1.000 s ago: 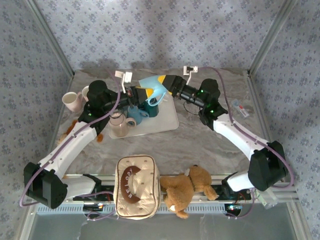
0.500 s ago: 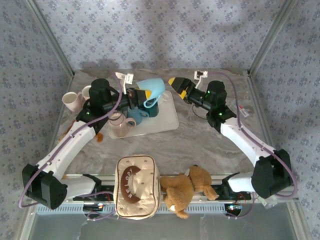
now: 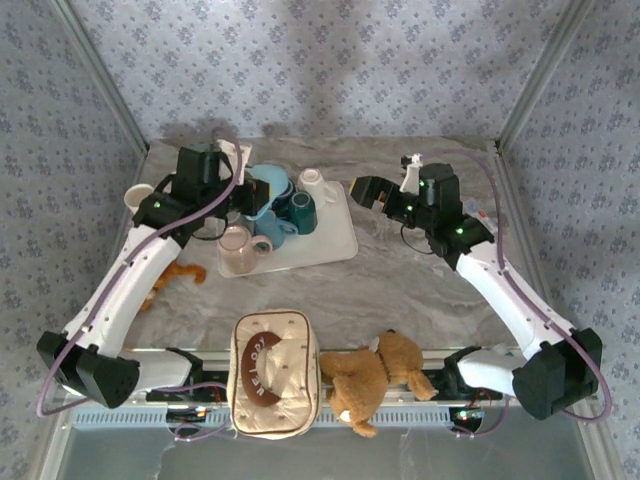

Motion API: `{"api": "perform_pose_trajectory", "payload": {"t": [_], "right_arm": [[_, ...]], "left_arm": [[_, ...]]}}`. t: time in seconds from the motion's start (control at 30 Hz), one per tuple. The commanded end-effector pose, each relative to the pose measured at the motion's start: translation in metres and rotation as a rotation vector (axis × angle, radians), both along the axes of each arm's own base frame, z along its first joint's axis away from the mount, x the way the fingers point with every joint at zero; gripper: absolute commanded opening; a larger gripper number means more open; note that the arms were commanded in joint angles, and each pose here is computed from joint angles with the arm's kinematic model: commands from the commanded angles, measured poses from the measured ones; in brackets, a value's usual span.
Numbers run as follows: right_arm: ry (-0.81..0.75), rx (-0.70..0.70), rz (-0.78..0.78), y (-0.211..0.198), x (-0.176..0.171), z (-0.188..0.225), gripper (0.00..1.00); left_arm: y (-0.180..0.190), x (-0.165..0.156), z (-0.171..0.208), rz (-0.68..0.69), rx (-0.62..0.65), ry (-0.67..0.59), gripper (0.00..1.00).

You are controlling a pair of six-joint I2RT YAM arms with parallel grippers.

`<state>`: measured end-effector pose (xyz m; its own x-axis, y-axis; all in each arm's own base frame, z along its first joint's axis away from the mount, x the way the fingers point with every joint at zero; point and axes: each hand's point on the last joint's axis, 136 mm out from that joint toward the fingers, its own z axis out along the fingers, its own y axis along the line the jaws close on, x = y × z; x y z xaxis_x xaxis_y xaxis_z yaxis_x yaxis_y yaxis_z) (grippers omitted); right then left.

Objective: Turn the mug right side up

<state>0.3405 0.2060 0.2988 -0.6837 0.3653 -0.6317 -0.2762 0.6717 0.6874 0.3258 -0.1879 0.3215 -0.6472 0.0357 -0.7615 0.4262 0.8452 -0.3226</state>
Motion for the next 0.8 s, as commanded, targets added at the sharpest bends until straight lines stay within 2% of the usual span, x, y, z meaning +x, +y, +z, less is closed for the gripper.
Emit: {"api": "perform_pose_trajectory", "payload": {"t": [0.0, 0.3, 0.4, 0.6, 0.77], "right_arm": [[0.004, -0.084, 0.027, -0.003, -0.003, -0.003, 1.0], [0.071, -0.107, 0.087, 0.01, 0.0, -0.019, 1.0], [0.073, -0.113, 0.084, 0.009, 0.002, -0.021, 1.0], [0.083, -0.119, 0.082, 0.008, 0.005, -0.026, 1.0], [0.092, -0.12, 0.086, 0.009, 0.007, -0.032, 1.0]], "left_arm": [[0.052, 0.01, 0.009, 0.183, 0.124, -0.006, 0.0], [0.153, 0.021, -0.029, 0.463, 0.195, 0.131, 0.0], [0.18, 0.026, -0.044, 0.513, 0.217, 0.163, 0.0], [0.213, 0.036, -0.071, 0.567, 0.258, 0.27, 0.0], [0.22, 0.045, -0.101, 0.615, 0.253, 0.348, 0.0]]}}
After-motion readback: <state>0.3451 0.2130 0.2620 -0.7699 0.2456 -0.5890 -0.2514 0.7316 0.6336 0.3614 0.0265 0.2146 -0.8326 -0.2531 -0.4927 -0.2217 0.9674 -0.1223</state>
